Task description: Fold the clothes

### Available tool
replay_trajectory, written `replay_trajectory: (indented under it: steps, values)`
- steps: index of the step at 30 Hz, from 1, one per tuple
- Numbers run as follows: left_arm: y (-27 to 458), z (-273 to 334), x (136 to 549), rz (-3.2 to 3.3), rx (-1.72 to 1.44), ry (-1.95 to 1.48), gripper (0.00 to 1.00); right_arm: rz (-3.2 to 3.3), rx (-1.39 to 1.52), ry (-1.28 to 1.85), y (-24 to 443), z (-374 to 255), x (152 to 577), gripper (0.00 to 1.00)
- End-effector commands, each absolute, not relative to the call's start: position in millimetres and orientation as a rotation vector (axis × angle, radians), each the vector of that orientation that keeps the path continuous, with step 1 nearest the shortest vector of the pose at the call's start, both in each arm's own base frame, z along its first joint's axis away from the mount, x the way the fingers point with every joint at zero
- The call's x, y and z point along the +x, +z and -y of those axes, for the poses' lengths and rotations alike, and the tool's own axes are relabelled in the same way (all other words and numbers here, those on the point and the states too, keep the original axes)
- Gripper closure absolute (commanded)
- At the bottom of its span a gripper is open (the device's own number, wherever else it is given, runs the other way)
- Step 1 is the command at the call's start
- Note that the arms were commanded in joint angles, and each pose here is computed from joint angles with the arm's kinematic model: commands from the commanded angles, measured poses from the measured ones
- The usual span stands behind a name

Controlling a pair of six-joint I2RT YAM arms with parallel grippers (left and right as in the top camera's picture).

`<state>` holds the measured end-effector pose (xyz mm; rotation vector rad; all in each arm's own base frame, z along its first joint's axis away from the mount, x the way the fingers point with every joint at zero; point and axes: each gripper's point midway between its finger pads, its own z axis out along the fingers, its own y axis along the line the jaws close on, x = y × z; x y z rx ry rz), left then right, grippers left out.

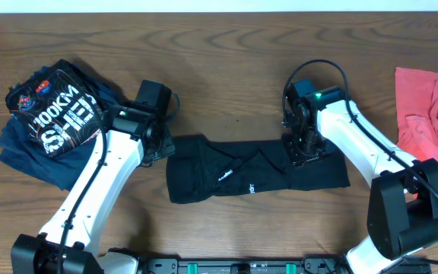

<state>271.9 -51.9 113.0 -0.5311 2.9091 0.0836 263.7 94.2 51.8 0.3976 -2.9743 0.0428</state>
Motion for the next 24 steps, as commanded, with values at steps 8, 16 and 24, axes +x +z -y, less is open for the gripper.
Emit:
replay_trajectory:
  steps: [8, 16, 24]
  values:
    - [71.8, 81.6, 248.4, -3.085, -0.439, -0.155, 0.25, 3.176, 0.053, 0.196, 71.6, -68.6, 305.3, 0.53]
    - [34.8, 119.9, 250.2, -3.172, -0.284, -0.466, 0.18, 3.251, -0.068, 0.168, 93.0, -47.3, 316.3, 0.41]
    - [27.7, 140.2, 256.7, -3.16, -0.166, -0.647, 0.17, 3.241, -0.089, 0.171, 91.9, -41.8, 315.0, 0.4]
